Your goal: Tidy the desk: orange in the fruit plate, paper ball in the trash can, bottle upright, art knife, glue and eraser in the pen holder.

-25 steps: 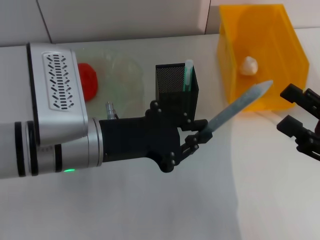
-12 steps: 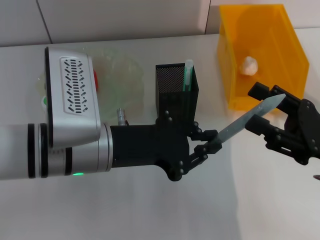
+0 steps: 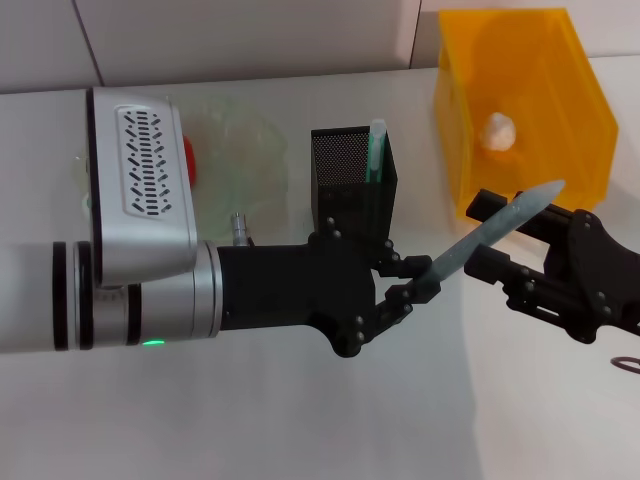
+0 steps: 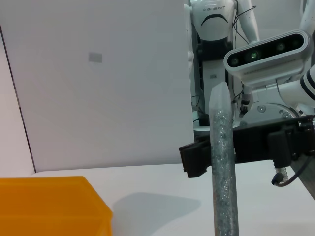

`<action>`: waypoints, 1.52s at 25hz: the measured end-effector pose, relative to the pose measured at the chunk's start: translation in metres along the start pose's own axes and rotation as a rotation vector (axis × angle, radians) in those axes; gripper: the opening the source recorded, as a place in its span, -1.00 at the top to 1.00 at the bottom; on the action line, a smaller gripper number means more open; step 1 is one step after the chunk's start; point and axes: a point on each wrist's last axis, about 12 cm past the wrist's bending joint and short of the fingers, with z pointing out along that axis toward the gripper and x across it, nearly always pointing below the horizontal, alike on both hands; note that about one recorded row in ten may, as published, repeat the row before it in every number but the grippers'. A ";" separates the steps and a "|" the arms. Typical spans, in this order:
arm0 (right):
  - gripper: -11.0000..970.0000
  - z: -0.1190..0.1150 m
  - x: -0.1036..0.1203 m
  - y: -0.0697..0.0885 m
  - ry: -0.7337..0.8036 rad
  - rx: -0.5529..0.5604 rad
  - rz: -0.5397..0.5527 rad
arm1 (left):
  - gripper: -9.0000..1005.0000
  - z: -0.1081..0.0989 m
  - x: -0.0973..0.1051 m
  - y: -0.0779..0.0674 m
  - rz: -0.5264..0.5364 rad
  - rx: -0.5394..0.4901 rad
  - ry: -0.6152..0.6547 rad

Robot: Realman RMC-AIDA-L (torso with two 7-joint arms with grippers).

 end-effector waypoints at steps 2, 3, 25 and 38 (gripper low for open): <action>-0.32 0.000 0.000 0.000 0.001 0.001 0.000 | 0.68 0.000 0.000 0.001 -0.006 0.000 0.001; -0.24 0.000 0.000 0.000 0.002 0.002 0.000 | 0.67 0.001 0.001 0.001 -0.011 0.002 0.003; 0.67 0.003 0.003 -0.002 -0.004 0.023 -0.040 | 0.52 0.002 0.007 -0.001 -0.044 0.006 -0.009; 0.69 -0.008 -0.015 -0.015 -0.147 0.205 -0.243 | -0.46 -0.021 0.032 -0.010 -0.026 -0.049 -0.290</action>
